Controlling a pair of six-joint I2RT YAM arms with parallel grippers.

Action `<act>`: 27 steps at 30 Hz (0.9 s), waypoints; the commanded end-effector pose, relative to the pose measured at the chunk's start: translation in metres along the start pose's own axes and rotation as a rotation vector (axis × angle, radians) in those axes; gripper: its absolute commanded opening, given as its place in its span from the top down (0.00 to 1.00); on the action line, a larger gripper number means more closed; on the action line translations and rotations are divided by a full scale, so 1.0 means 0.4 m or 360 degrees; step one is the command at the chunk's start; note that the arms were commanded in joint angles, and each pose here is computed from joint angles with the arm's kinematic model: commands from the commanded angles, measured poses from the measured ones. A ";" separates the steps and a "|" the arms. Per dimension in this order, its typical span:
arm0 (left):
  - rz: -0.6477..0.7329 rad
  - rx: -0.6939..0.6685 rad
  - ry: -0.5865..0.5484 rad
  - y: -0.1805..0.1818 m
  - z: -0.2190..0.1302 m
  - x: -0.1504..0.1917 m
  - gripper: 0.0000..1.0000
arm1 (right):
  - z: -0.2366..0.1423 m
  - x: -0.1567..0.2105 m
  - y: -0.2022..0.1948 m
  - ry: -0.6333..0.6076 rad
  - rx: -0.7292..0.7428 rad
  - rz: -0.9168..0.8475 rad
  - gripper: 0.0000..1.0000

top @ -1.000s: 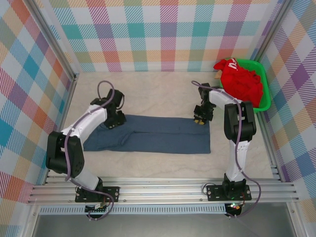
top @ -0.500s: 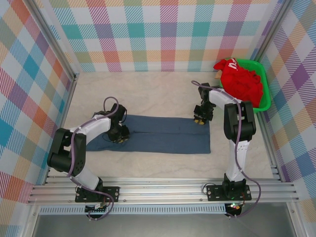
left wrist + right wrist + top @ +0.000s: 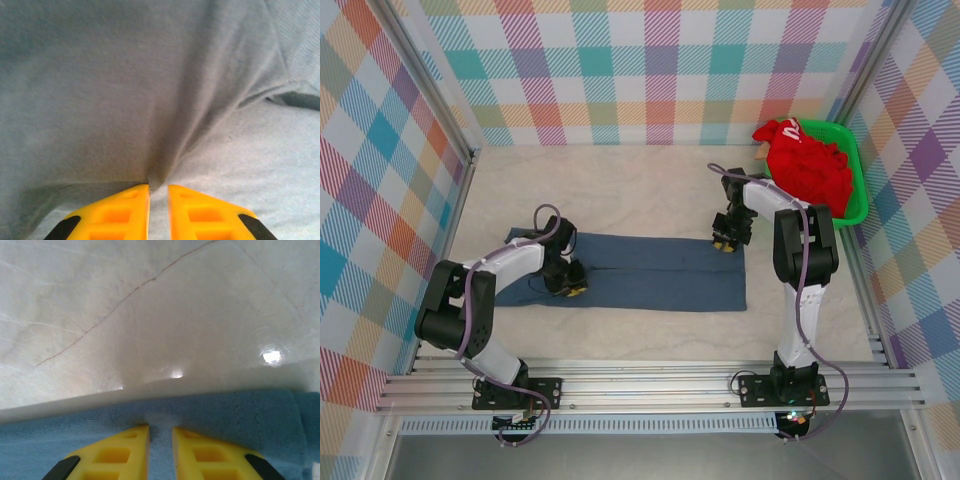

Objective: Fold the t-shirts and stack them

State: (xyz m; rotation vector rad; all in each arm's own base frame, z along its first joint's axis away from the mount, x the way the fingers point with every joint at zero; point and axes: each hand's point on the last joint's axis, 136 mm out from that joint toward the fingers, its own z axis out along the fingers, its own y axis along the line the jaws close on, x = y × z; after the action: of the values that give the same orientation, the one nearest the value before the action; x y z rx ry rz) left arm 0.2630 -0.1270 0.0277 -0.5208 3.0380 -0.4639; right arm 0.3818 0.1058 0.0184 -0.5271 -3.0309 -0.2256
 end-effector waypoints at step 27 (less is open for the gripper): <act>-0.1059 -0.0393 -0.0232 0.129 -0.006 -0.373 0.84 | 0.026 0.146 -0.012 0.0251 0.0149 0.0175 0.77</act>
State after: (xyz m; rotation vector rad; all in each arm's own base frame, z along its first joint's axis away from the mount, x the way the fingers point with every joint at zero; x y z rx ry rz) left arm 0.3542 -0.0473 0.0204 -1.6097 2.7273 -0.1060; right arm 0.3620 0.1131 0.0172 -0.5972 -2.9523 -0.1645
